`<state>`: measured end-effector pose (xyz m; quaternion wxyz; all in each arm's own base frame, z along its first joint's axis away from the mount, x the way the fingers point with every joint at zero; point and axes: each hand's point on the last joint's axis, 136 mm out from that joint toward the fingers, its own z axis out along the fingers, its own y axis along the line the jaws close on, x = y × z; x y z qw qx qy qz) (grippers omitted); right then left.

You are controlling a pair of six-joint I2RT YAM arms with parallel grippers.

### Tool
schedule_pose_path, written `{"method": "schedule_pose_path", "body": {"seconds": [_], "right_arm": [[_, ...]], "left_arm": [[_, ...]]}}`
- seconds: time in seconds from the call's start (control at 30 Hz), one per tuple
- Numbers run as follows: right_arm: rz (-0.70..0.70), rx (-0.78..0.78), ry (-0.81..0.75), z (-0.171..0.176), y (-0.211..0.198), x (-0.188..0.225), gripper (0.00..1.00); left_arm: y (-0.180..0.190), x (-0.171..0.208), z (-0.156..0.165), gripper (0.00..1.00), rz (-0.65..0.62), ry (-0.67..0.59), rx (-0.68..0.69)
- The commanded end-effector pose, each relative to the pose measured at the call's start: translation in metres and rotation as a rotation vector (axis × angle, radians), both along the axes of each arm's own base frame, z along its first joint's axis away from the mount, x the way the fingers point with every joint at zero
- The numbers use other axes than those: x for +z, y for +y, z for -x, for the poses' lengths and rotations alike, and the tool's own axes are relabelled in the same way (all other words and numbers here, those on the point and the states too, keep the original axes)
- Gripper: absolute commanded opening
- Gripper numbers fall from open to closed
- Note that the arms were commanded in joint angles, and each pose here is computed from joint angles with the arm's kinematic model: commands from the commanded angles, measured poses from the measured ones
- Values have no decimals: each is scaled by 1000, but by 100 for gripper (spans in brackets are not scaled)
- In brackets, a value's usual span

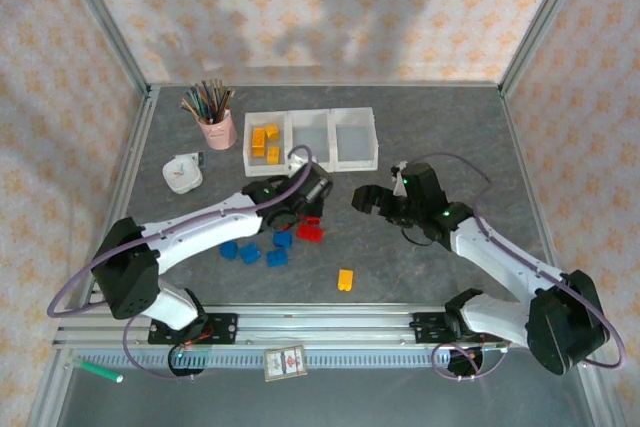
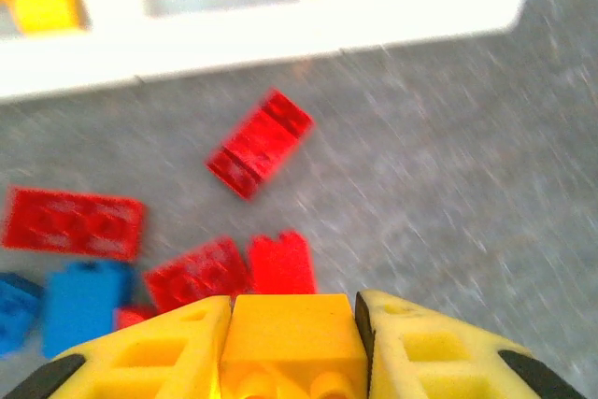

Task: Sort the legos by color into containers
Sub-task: Pick up the lego from the middle-left of the table, then place the lego in the container.

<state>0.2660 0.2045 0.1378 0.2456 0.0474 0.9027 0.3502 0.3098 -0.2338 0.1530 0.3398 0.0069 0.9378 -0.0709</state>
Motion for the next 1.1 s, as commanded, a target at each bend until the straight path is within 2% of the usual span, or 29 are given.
{"method": "schedule_pose_path", "body": {"seconds": [0.0,0.2,0.47,0.53,0.8,1.07], "right_arm": [[-82,30,-97,-18,26,36,100],[-77,60,-105,-36,55,37,100],[-54,43,-94,-48,59,27,100],[-44,37,-95,-48,57,26,100],[-13,24,-86,-49,51,16,100],[-13,30,-90,-51,52,18,100]], "left_arm": [[35,31,-31,36,-72,-86,68],[72,42,-93,36,-113,-129,172],[96,-1,-164,35,-156,-36,222],[103,-15,-174,35,-185,-8,236],[119,-47,-197,36,-157,35,260],[123,-49,-202,49,-162,49,257]]}}
